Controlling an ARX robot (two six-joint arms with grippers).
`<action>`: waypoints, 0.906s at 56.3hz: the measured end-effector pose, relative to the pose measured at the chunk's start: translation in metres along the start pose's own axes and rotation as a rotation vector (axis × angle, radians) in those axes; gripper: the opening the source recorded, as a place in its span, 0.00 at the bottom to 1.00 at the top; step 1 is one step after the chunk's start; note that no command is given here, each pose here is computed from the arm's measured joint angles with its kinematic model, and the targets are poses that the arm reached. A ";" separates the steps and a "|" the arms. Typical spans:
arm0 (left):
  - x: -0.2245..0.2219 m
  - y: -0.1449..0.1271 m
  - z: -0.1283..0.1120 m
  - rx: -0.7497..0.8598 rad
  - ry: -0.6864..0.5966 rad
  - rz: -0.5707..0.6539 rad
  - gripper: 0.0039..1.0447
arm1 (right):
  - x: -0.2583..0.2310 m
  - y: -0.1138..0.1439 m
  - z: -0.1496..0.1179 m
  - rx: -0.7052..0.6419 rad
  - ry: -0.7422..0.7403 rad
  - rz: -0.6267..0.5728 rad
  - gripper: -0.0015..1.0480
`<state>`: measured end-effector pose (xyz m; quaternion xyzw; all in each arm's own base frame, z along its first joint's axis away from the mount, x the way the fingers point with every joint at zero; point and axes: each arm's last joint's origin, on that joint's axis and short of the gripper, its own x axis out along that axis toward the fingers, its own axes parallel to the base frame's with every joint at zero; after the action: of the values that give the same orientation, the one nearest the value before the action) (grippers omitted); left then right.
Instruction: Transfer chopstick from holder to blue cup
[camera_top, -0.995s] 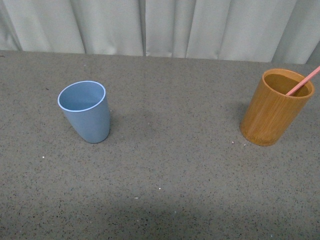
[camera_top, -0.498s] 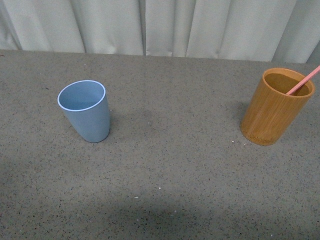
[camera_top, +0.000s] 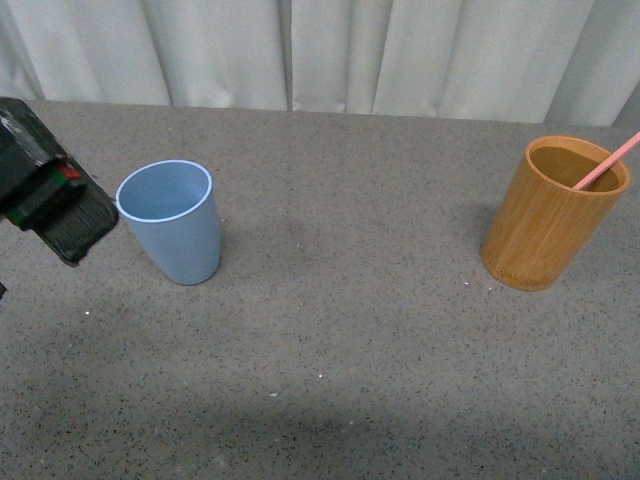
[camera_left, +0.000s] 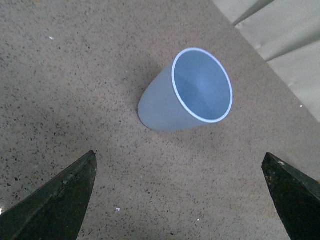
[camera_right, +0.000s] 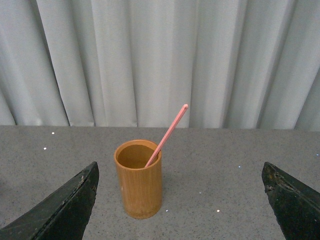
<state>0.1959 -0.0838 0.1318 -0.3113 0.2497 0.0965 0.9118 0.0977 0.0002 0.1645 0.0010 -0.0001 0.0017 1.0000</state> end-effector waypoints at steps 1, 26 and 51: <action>0.001 0.000 -0.001 0.001 0.003 0.000 0.94 | 0.000 0.000 0.000 0.000 0.000 0.000 0.91; 0.028 -0.015 -0.016 0.010 0.071 0.020 0.94 | 0.000 0.000 0.000 0.000 0.000 0.000 0.91; 0.045 -0.022 -0.022 0.024 0.096 0.033 0.94 | 0.000 0.000 0.000 0.000 0.000 0.000 0.91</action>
<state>0.2333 -0.1141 0.1048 -0.3006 0.2993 0.0937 0.9007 0.0977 0.0002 0.1645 0.0012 -0.0001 0.0017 1.0000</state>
